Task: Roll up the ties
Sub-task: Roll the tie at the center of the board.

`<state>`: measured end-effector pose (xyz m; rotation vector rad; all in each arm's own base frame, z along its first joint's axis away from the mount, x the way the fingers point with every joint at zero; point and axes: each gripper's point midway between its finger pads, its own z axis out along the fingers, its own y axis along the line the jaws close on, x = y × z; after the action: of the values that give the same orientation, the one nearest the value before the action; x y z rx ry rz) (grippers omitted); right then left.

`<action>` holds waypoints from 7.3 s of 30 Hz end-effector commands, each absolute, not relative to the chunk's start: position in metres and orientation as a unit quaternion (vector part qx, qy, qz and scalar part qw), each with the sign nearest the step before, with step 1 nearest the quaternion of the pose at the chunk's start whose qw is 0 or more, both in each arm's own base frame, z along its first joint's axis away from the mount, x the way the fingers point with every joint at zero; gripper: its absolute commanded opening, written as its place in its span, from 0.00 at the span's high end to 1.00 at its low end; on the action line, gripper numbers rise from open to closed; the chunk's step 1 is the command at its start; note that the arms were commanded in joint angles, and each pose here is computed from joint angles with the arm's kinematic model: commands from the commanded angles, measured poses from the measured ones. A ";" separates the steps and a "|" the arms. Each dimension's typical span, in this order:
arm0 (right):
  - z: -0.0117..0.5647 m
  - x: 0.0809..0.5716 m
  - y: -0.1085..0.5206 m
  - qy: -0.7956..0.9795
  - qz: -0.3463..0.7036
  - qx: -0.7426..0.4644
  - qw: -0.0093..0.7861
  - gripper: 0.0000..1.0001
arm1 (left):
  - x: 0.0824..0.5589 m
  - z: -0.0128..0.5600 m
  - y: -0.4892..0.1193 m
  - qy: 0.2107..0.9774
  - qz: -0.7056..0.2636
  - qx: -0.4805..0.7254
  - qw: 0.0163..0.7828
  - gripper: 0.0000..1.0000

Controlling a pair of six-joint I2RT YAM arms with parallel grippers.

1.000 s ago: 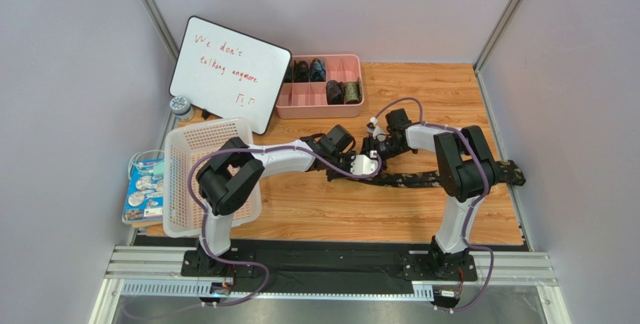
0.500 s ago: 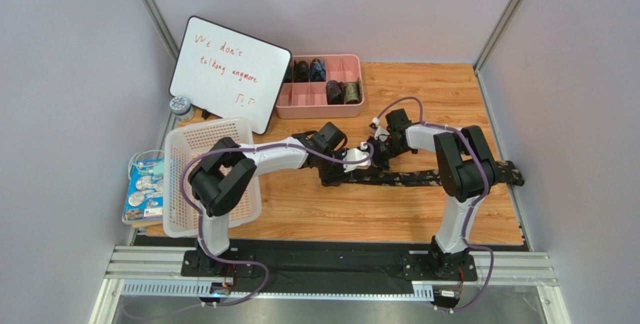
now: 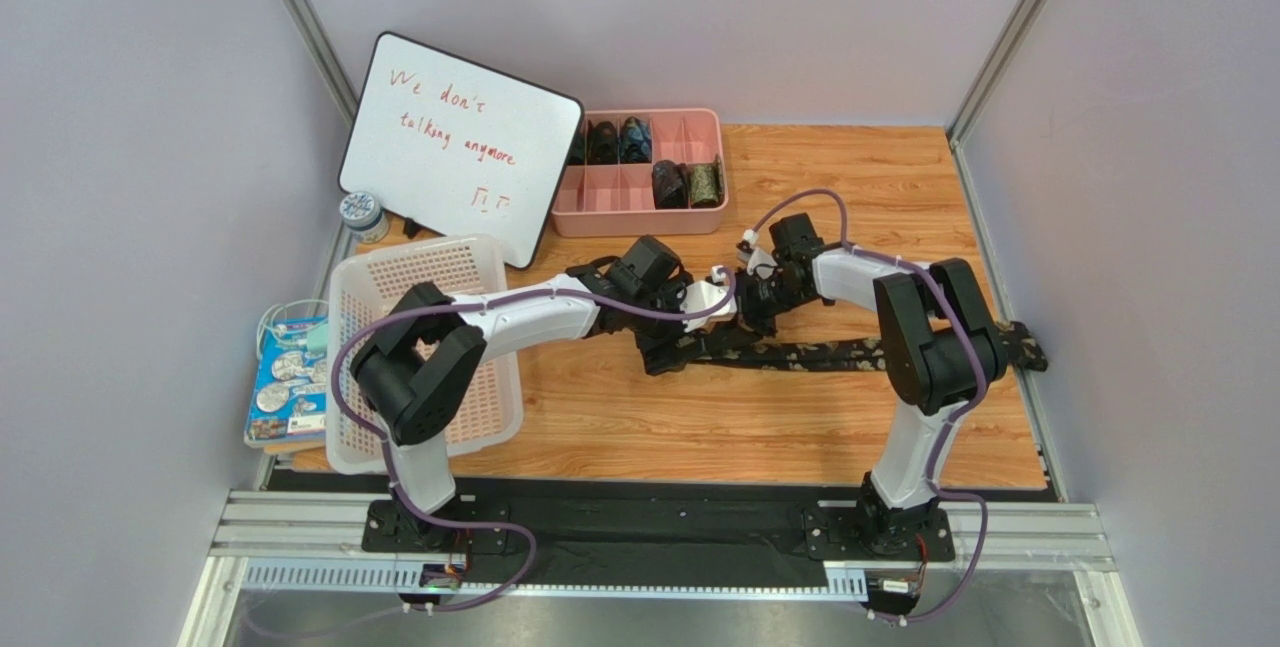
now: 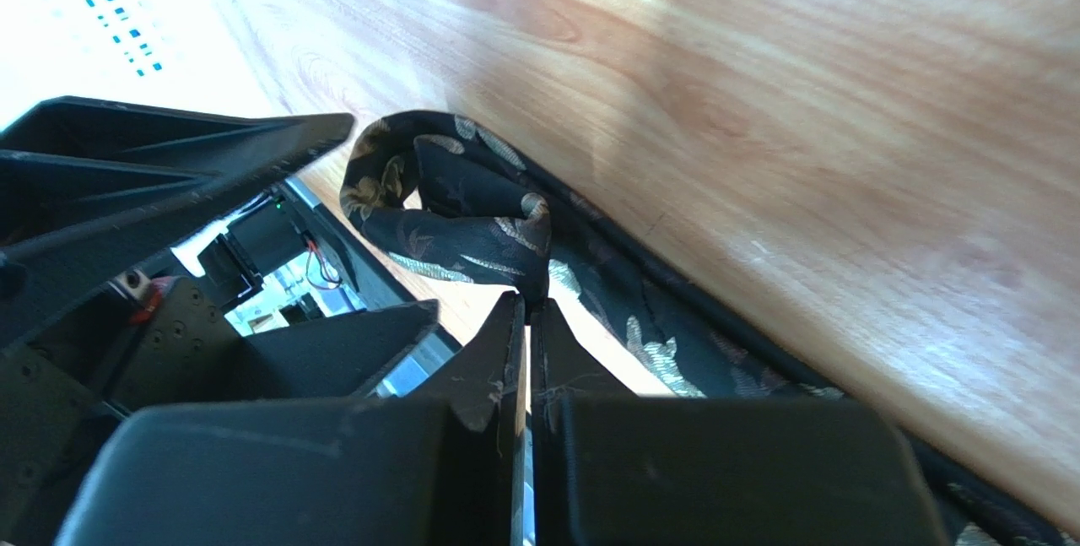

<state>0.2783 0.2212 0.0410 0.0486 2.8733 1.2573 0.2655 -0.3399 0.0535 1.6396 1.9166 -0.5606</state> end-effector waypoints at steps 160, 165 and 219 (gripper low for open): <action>-0.023 0.281 0.214 0.968 0.237 -0.081 -0.006 0.81 | 0.273 0.036 -0.331 0.837 -0.227 0.453 0.206 0.42; -0.028 0.281 0.211 0.971 0.224 -0.079 -0.013 0.82 | 0.286 0.077 -0.317 0.865 -0.270 0.339 0.253 0.38; -0.034 0.280 0.212 0.973 0.217 -0.073 -0.023 0.81 | 0.283 0.050 -0.301 0.917 -0.341 0.075 0.193 0.30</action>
<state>0.2826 0.2389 0.0169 -0.1978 3.0195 1.0141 0.2849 -0.3010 0.0509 0.1919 2.5716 -0.9671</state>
